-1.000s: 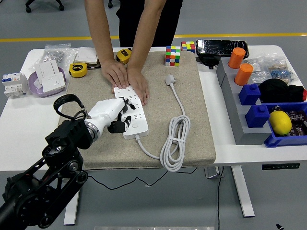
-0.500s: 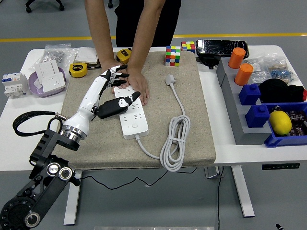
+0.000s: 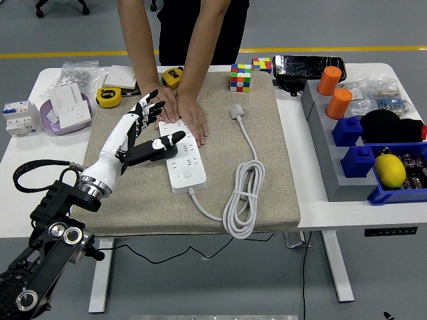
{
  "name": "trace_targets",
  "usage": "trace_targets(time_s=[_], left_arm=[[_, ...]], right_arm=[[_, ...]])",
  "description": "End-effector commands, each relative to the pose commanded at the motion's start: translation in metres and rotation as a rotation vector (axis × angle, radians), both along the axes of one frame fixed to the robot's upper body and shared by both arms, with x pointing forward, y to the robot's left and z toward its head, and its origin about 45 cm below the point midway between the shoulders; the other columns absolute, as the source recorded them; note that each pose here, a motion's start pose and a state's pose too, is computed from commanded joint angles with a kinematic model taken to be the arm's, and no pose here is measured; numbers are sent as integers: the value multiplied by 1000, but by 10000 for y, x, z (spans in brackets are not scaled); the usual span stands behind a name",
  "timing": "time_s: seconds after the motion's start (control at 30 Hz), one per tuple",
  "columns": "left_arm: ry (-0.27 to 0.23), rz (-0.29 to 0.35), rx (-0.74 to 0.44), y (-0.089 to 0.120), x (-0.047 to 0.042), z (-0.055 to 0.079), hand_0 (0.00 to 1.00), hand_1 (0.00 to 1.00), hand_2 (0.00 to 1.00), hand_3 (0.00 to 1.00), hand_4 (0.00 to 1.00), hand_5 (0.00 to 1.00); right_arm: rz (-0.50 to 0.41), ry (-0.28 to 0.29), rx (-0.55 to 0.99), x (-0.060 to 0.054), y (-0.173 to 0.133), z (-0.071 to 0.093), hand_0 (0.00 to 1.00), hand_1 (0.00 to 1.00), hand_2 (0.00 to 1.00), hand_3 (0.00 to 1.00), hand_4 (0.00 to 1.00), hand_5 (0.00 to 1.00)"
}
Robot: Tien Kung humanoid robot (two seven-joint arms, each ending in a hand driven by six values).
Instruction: Pick up the plug,place it near the board,insert it into the board,press the button
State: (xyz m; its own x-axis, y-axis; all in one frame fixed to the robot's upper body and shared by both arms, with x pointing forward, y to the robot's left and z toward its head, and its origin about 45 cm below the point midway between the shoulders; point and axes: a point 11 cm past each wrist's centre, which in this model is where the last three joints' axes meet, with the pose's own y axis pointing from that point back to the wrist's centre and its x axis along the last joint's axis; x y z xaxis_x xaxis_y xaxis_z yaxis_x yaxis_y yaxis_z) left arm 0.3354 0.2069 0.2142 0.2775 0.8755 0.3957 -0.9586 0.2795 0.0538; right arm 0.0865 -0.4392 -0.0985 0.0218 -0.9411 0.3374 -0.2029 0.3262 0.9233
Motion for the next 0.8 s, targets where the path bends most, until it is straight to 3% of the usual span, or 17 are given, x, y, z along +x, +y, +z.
trace_targets(time_s=[0.13,0.17,0.33,0.37,0.73,0.8], left_arm=[[-11,-42,190,-45,15,7,359,434,453,998,907,178],[-14,-55,243,-64,20,2,240,142,236,904,773,59],[-13,-92,405,-112,44,-38,240,142,236,904,773,59],[-10,-99,427,-122,45,-51,211,52,168,756,509,2],[72,-157,641,-181,24,-248,187,33,159,743,494,2],[70,-154,677,-191,21,-253,178,28,158,795,497,2]], right_arm=[[0,-1,0,7,2,1,827,761,752,783,998,965],[1,-1,0,9,1,2,827,761,751,782,998,966],[2,0,-1,6,-4,3,827,761,751,782,998,966],[2,1,-1,3,-4,2,827,761,752,782,998,965],[3,3,-2,0,-5,2,827,760,753,783,998,964],[2,2,-2,5,-5,3,826,760,751,782,998,965]])
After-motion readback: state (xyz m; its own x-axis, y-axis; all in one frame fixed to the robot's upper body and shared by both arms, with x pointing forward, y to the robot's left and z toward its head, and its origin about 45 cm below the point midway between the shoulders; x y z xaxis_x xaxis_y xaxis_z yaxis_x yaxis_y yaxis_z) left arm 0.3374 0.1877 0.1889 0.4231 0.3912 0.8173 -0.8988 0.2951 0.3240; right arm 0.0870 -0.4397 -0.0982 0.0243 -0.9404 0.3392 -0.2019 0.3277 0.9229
